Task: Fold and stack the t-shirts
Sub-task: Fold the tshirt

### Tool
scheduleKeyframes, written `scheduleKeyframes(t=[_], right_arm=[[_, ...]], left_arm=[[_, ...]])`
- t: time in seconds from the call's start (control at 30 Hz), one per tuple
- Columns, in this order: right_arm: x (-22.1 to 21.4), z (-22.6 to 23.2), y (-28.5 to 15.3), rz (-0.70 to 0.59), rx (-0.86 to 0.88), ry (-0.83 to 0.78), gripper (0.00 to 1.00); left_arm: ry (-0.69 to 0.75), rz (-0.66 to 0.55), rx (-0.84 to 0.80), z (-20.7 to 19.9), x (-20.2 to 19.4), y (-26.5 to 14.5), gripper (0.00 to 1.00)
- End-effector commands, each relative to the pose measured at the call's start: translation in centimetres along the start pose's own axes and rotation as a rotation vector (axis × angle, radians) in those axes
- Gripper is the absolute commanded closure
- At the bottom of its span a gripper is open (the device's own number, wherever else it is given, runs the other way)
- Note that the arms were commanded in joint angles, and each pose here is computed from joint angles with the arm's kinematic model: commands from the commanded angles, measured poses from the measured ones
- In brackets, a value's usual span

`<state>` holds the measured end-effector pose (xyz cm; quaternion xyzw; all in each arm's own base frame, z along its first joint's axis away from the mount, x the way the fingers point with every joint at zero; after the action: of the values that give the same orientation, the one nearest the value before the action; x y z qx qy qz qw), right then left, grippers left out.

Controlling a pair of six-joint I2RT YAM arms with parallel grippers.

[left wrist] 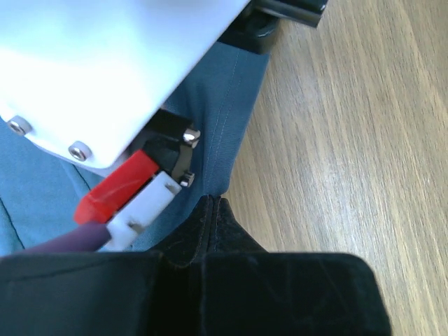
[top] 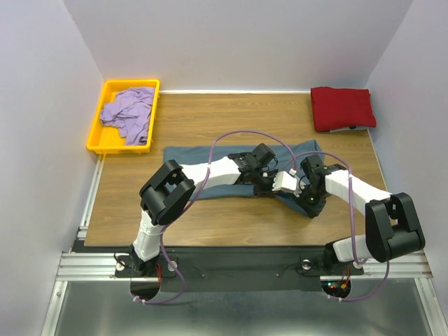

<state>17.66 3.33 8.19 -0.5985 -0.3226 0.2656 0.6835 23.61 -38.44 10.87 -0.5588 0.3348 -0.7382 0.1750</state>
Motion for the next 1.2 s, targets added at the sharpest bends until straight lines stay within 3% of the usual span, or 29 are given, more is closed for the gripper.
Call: scheduleKeyframes(t=[0.0, 0.1, 0.23, 0.4, 0.73, 1.17], right_arm=[[-0.6, 0.0, 2.8, 0.041, -0.021, 0.017, 0.84], [-0.5, -0.1, 2.8, 0.049, -0.035, 0.020, 0.99], [0.4, -0.3, 2.0, 0.009, -0.053, 0.053, 1.00], [2.9, -1.2, -2.3, -0.115, -0.095, 0.059, 1.00], [8.0, -6.8, -9.7, -0.272, -0.264, 0.058, 0.99], [13.6, -14.3, -9.9, -0.278, -0.333, 0.050, 0.99]], left_arm=[[0.008, -0.054, 0.011, 0.2, 1.7, -1.2, 1.00], [0.006, -0.058, 0.009, -0.1, 1.7, -1.3, 1.00], [0.007, -0.066, 0.005, -0.3, 1.8, -1.6, 1.00], [0.008, -0.109, 0.013, -0.2, 3.1, -3.6, 1.00], [-0.052, -0.166, 0.173, 4.6, 3.7, -8.3, 1.00], [-0.181, -0.169, 0.347, 12.5, -0.1, -8.6, 1.00]])
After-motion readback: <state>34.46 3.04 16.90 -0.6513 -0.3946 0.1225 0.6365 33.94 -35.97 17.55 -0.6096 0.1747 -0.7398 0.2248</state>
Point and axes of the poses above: each gripper's point midway between its finger pads, its own y axis out along the fingers, its own z axis along the line the jaws close on, x = y × z, the point moved 7 cm from there along -y, back along the fingers, and after that the axes turned 5 degrees about y, right-handed, at the moved point
